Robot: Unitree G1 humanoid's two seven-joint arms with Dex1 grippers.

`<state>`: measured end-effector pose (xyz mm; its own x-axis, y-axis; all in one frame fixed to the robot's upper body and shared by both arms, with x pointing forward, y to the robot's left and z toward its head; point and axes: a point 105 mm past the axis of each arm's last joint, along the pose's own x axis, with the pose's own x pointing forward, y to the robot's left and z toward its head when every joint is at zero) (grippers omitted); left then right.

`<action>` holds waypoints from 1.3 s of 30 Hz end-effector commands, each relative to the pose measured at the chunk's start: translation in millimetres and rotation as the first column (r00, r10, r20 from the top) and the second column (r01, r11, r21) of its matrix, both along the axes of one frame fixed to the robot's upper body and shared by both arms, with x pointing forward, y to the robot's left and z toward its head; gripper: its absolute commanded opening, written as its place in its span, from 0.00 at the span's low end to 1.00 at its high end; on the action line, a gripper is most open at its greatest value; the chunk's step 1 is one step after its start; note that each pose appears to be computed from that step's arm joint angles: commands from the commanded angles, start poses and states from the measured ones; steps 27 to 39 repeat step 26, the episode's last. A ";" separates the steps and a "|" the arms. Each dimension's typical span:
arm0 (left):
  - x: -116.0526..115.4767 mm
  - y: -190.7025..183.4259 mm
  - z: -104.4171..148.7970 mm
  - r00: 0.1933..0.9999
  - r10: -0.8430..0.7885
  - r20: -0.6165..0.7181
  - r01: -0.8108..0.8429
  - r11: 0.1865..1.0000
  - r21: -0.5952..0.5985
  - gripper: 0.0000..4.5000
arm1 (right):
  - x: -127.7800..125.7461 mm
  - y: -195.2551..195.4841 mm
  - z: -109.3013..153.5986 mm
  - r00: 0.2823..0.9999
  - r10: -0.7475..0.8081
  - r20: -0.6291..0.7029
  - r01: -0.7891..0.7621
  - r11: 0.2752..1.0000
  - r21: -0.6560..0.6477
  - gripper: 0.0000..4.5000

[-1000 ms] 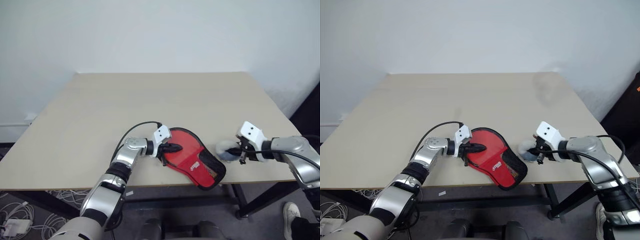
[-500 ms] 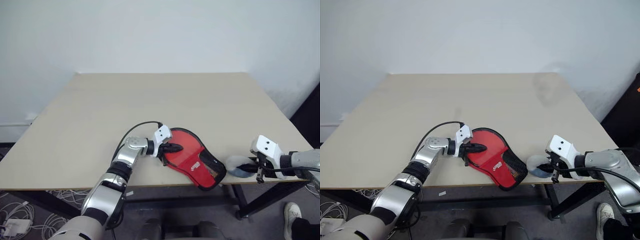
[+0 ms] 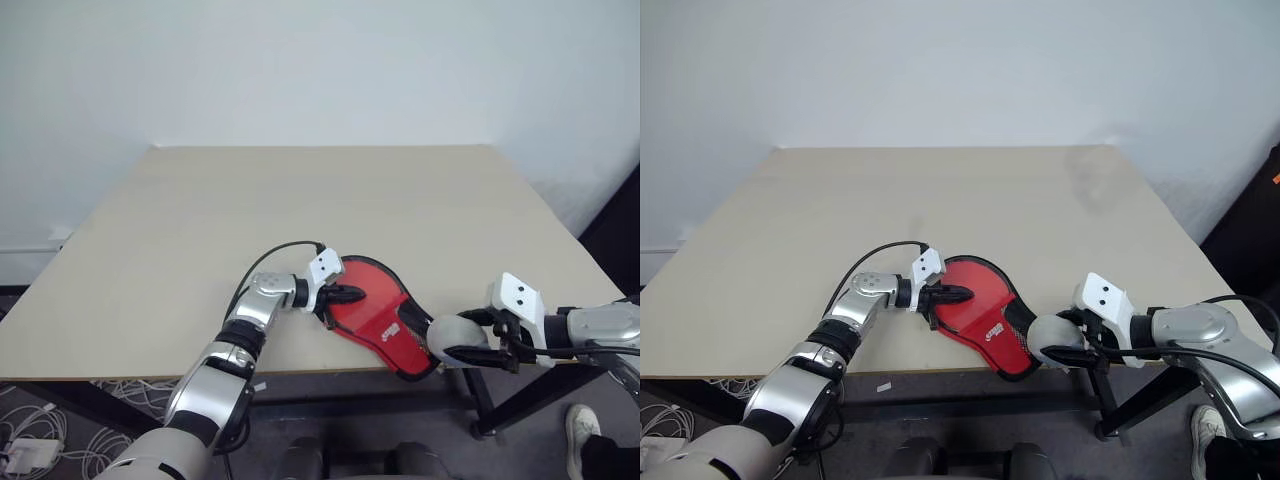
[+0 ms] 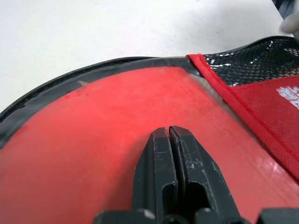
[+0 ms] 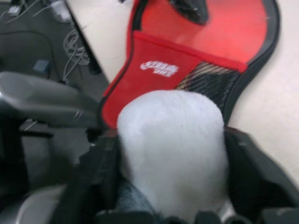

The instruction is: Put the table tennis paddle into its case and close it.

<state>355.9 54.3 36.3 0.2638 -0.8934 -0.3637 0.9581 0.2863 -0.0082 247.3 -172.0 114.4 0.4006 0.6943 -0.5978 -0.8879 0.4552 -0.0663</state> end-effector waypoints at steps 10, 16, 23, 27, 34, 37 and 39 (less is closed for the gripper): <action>28.1 58.2 93.2 0.953 0.207 0.220 -0.181 0.975 -0.131 0.65 | 57.4 -13.8 28.6 0.970 -0.198 0.139 0.185 0.978 0.098 1.00; 16.1 99.7 117.2 0.906 0.341 0.249 -0.308 0.937 -0.164 0.99 | 79.7 -17.8 40.6 0.942 -0.284 0.180 0.255 0.952 0.169 1.00; -5.3 168.5 127.8 0.747 0.634 0.203 -0.582 0.770 -0.262 0.99 | 99.9 -3.3 35.7 0.918 -0.365 0.154 0.320 0.913 0.253 1.00; -16.2 179.6 114.1 0.714 0.681 0.163 -0.640 0.729 -0.241 0.99 | 104.9 2.9 30.5 0.911 -0.392 0.130 0.349 0.898 0.266 1.00; -16.2 179.6 114.1 0.714 0.681 0.163 -0.640 0.729 -0.241 0.99 | 104.9 2.9 30.5 0.911 -0.392 0.130 0.349 0.898 0.266 1.00; -16.2 179.6 114.1 0.714 0.681 0.163 -0.640 0.729 -0.241 0.99 | 104.9 2.9 30.5 0.911 -0.392 0.130 0.349 0.898 0.266 1.00; -16.2 179.6 114.1 0.714 0.681 0.163 -0.640 0.729 -0.241 0.99 | 104.9 2.9 30.5 0.911 -0.392 0.130 0.349 0.898 0.266 1.00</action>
